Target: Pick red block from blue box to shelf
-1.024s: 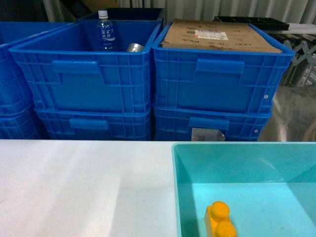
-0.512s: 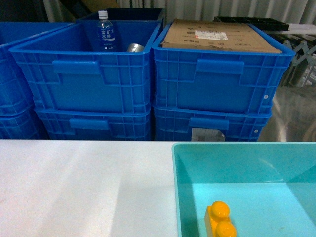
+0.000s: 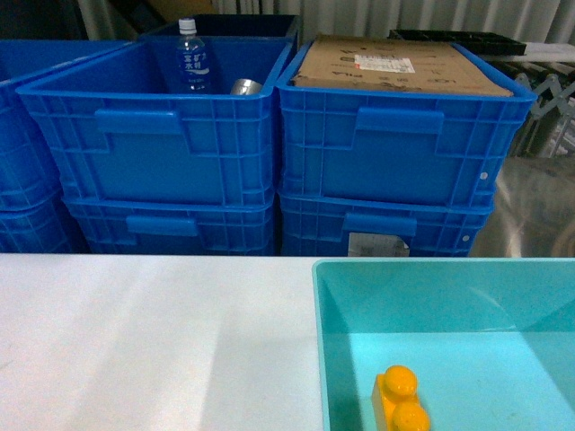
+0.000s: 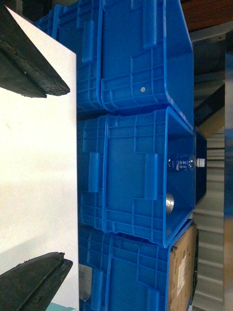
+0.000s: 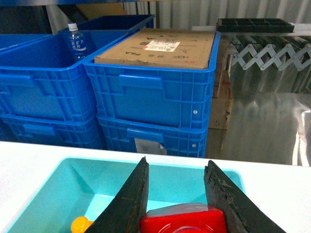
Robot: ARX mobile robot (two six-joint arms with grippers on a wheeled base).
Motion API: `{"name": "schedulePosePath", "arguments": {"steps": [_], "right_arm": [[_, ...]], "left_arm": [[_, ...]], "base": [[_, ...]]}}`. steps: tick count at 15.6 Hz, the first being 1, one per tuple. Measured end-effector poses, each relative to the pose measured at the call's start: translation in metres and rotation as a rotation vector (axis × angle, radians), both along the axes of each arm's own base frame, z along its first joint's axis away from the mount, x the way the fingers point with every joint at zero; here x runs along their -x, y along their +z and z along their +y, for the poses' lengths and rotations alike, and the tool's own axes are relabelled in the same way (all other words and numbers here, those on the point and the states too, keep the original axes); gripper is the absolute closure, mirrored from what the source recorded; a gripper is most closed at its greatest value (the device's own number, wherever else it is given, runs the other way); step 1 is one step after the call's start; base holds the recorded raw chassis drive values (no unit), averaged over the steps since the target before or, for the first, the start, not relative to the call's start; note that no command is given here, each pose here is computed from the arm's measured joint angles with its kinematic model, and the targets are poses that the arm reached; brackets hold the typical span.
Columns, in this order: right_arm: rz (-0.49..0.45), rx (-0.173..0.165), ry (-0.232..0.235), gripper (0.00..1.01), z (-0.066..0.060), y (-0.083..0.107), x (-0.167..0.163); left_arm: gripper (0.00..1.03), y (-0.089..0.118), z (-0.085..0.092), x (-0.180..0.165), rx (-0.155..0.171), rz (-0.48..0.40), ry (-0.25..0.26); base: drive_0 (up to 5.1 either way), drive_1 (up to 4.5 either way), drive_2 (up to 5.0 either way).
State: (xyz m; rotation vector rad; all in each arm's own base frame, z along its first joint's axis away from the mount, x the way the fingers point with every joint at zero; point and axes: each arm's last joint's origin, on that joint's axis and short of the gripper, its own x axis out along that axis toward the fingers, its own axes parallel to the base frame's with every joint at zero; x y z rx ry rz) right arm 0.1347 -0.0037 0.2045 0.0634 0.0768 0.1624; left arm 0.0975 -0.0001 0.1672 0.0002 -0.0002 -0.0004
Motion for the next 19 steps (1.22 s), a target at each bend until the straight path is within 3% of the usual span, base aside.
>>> {"name": "schedulePosePath", "arguments": {"steps": [8, 19], "right_arm": [[-0.004, 0.0, 0.001, 0.73, 0.0001, 0.0006, 0.0003], [-0.003, 0.0, 0.004, 0.73, 0.0002, 0.0006, 0.0003]], "left_arm": [[0.05, 0.0, 0.0, 0.0, 0.0, 0.0, 0.0], [0.05, 0.0, 0.0001, 0.0, 0.0, 0.0, 0.001]], "base": [[0.0, 0.0, 0.0], [-1.7, -1.66, -1.7]]}}
